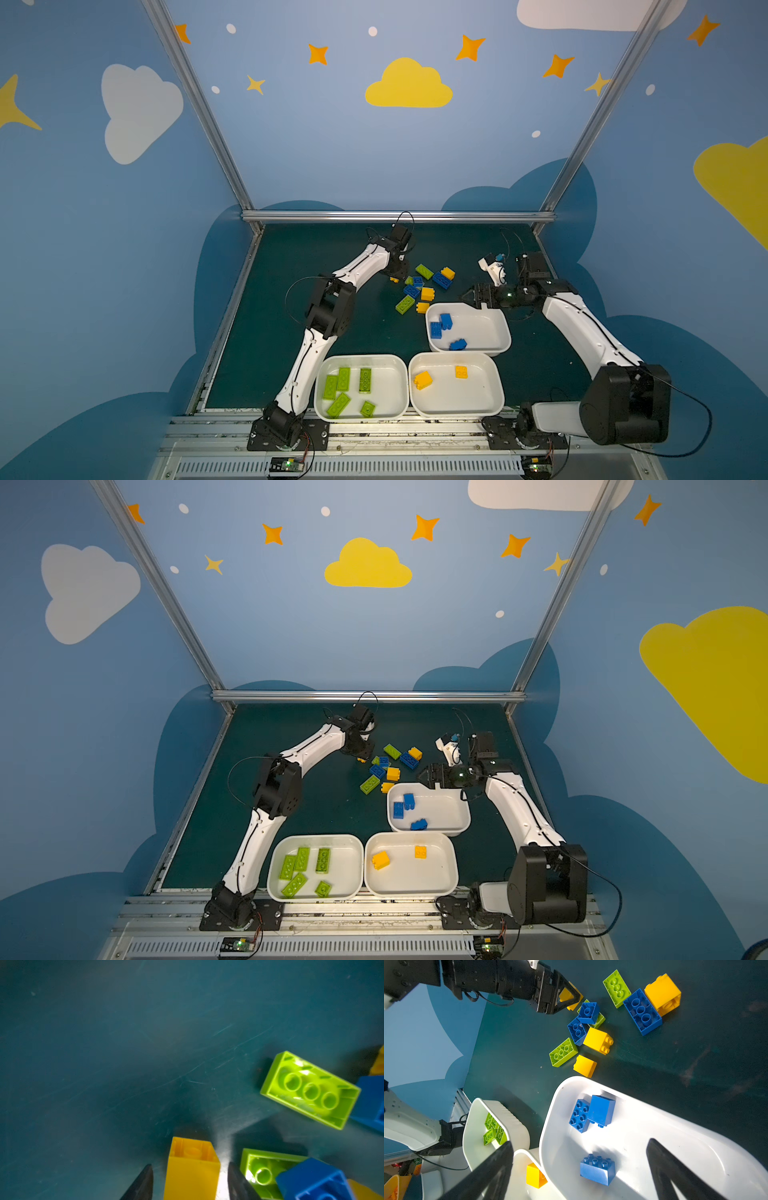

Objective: Sort the legos into containers by color
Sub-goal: 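Return the left gripper to the pile and grasp a yellow brick, then carry the yellow brick to the middle white bin and release it, then draw the left arm back to its side while the right gripper reaches the pile, then lower the right gripper onto a lime-green brick and grasp it, then carry the lime-green brick to the nearest white bin and release it, then return the right gripper to the pile and grasp a blue brick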

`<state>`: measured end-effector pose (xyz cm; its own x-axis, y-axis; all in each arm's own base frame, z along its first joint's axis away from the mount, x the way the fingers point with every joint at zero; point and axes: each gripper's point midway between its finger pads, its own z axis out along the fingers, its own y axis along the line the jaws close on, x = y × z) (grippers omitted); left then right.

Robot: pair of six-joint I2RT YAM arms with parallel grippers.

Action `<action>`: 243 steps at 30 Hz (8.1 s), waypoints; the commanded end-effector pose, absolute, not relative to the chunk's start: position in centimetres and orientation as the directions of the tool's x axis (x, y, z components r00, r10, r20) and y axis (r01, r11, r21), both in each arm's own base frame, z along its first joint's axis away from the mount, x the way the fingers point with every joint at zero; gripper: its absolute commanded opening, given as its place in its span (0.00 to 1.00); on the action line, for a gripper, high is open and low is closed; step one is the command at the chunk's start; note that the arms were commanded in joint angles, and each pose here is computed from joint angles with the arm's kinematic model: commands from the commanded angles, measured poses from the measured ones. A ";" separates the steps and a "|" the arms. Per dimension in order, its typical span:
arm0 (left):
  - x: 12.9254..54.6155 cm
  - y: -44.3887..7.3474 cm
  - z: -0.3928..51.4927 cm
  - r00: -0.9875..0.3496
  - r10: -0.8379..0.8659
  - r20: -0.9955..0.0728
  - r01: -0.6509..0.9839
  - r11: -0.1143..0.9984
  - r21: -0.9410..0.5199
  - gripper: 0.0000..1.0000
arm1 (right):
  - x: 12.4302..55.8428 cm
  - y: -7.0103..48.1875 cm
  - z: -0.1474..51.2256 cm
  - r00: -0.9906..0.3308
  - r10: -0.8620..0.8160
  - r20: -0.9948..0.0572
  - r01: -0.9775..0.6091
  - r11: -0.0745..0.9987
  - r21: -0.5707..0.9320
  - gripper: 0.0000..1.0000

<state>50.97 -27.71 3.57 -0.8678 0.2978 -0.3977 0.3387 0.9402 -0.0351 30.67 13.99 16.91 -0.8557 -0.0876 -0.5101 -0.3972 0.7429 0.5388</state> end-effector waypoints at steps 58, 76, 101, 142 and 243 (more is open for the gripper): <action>12.0 -36.6 11.3 -0.414 0.809 -0.417 0.848 0.176 -0.500 0.48 | 30.0 13.6 17.6 -0.842 -0.090 -0.531 -0.414 0.738 0.532 0.99; 27.4 -27.5 18.7 -0.665 0.477 -0.574 0.729 0.582 -0.361 0.99 | 30.6 19.3 18.2 -0.780 -0.266 -0.567 -0.575 0.663 0.480 0.97; 34.7 -15.9 18.3 -0.803 0.017 -0.596 0.355 0.816 -0.456 1.00 | 32.7 28.8 10.7 -0.965 0.243 -0.102 0.212 0.945 0.247 0.81; 32.9 -15.6 16.4 -0.829 0.021 -0.558 0.351 0.797 -0.491 0.99 | 36.8 32.1 2.5 -0.902 0.427 -0.063 0.419 0.901 0.112 0.31; 36.2 -12.5 16.1 -0.850 -0.053 -0.524 0.260 0.824 -0.504 1.00 | 38.2 29.9 7.4 -0.660 -0.683 -0.313 -0.731 0.680 0.057 0.61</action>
